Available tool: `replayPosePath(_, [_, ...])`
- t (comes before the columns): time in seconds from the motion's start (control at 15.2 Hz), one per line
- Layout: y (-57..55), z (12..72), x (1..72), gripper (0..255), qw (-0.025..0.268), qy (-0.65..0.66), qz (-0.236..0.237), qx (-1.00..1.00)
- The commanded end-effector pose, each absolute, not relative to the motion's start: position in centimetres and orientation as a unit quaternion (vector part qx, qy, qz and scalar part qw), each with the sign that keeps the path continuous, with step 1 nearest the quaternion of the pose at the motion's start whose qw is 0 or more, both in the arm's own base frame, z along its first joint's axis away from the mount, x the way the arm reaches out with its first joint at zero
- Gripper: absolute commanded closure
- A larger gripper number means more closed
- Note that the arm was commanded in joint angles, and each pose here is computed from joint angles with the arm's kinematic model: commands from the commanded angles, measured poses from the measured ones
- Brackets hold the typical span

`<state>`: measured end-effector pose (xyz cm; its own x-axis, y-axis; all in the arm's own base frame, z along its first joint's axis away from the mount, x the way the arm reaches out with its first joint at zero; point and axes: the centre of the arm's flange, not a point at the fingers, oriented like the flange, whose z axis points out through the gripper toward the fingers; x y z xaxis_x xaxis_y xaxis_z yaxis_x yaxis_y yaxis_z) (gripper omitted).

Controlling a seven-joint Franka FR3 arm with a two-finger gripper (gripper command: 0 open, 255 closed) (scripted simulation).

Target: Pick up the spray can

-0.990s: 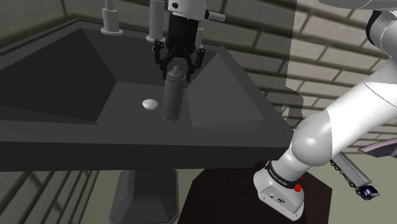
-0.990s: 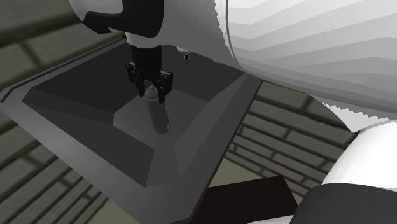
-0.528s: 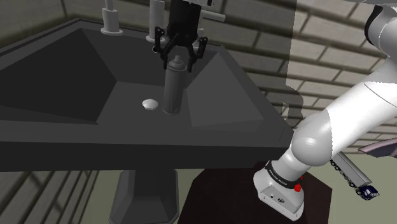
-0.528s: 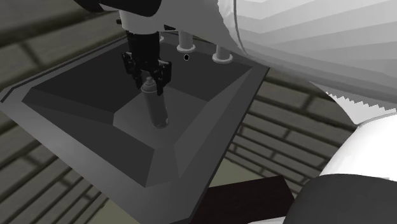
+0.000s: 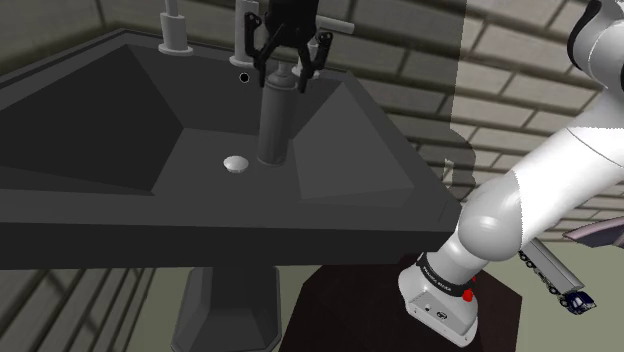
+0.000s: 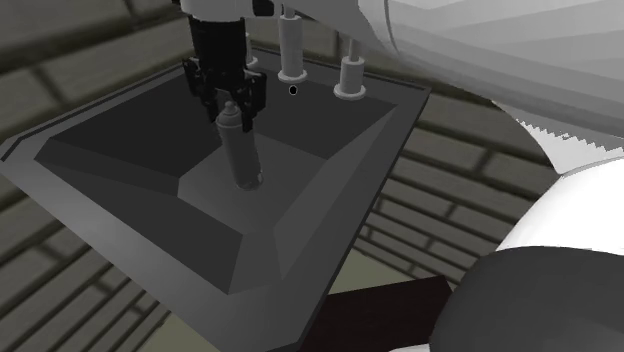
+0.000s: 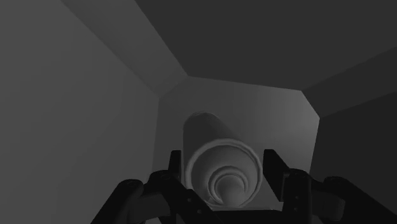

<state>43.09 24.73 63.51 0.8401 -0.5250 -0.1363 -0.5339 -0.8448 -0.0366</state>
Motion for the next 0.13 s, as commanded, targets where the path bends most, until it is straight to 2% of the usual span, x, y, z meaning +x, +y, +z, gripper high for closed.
replayPosePath(0.0, [24.74, 64.16, 43.15, 255, 0.036, 0.276, 0.061, -0.958])
replayPosePath(0.07, [24.74, 64.16, 43.15, 255, 0.036, 0.276, 0.061, -0.959])
